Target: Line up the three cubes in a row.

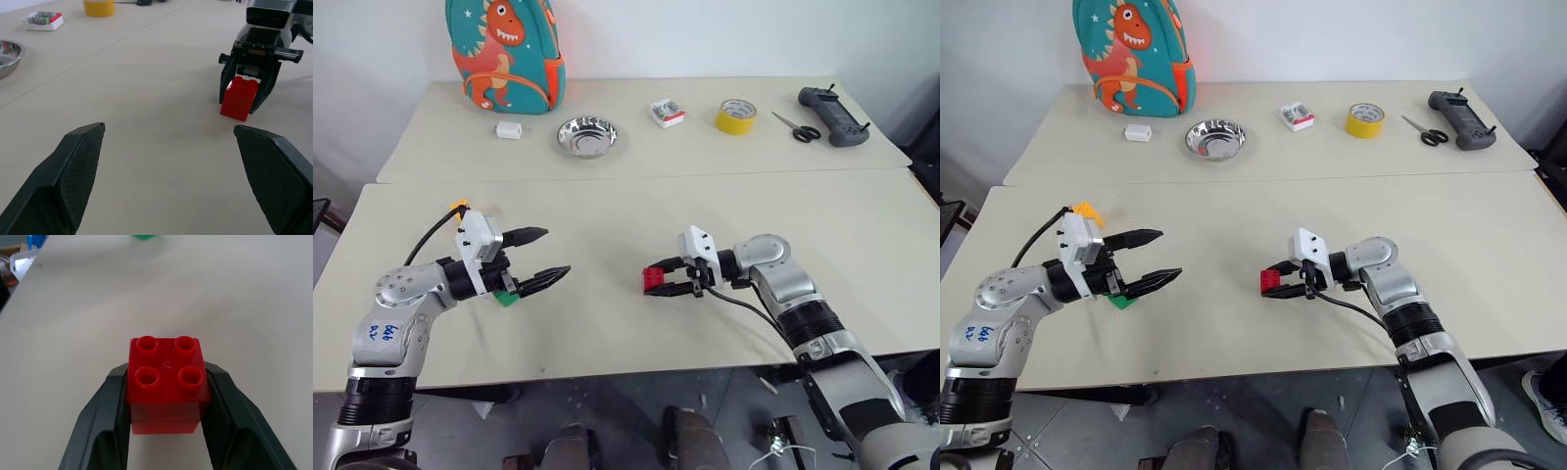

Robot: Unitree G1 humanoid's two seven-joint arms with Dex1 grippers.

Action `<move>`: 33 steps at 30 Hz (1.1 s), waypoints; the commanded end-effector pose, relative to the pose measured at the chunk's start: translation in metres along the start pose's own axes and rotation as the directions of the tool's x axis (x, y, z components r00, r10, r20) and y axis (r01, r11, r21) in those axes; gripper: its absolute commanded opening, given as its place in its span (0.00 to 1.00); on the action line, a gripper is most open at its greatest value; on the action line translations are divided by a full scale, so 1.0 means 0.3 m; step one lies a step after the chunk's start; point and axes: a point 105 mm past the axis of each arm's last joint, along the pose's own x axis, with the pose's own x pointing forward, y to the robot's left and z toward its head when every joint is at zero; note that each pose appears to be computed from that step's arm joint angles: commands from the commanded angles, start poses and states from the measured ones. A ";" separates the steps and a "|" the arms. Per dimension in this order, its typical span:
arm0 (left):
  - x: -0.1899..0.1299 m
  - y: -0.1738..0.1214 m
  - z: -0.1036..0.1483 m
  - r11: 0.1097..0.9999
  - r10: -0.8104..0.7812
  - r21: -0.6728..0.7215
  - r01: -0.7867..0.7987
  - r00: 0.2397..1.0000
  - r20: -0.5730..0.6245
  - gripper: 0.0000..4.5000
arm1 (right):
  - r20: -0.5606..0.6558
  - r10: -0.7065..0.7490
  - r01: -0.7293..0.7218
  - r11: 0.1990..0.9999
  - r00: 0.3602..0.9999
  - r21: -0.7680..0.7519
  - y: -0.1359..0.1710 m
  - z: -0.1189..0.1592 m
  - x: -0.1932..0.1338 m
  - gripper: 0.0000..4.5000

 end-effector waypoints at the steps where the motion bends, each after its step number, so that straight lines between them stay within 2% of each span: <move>1: -0.028 0.012 0.025 1.000 0.008 0.027 -0.009 1.000 0.018 1.00 | 0.031 -0.004 0.005 1.000 1.000 -0.026 -0.018 0.025 0.001 0.50; 6: -0.096 0.029 0.033 0.998 0.065 -0.004 -0.065 0.996 0.055 1.00 | 0.060 -0.017 0.020 0.998 0.998 -0.064 -0.023 0.041 -0.015 0.84; 8: -0.185 0.039 0.046 0.990 0.141 -0.003 -0.141 0.983 0.116 1.00 | 0.141 -0.038 0.056 0.991 0.989 -0.121 -0.024 0.096 -0.057 0.99; 9: -0.221 0.040 0.050 0.986 0.165 0.008 -0.168 0.977 0.136 1.00 | 0.174 -0.040 0.066 0.988 0.984 -0.142 -0.020 0.118 -0.074 0.99; 10: -0.291 0.052 0.032 0.971 0.240 -0.014 -0.241 0.961 0.136 1.00 | 0.268 0.001 0.043 0.986 0.963 -0.159 0.005 0.167 -0.105 0.99; 14: -0.528 0.050 -0.066 0.894 0.438 -0.130 -0.430 0.898 0.041 1.00 | 0.390 0.112 -0.029 0.977 0.914 -0.211 0.091 0.248 -0.160 0.99; 15: -0.574 0.036 -0.086 0.877 0.462 -0.160 -0.454 0.887 0.015 1.00 | 0.448 0.139 -0.035 0.972 0.883 -0.232 0.119 0.266 -0.166 0.99; 18: -0.649 -0.002 -0.126 0.845 0.485 -0.236 -0.481 0.874 -0.044 1.00 | 0.461 0.192 -0.082 0.965 0.866 -0.248 0.180 0.250 -0.154 0.99; 23: -0.605 -0.054 -0.192 0.892 0.386 -0.200 -0.405 0.913 -0.131 1.00 | 0.438 0.199 -0.101 0.966 0.876 -0.236 0.199 0.202 -0.135 0.99; 33: -0.366 -0.010 -0.240 0.960 0.200 -0.177 -0.216 0.974 -0.103 1.00 | 0.390 0.204 -0.120 0.966 0.898 -0.229 0.227 0.189 -0.154 0.99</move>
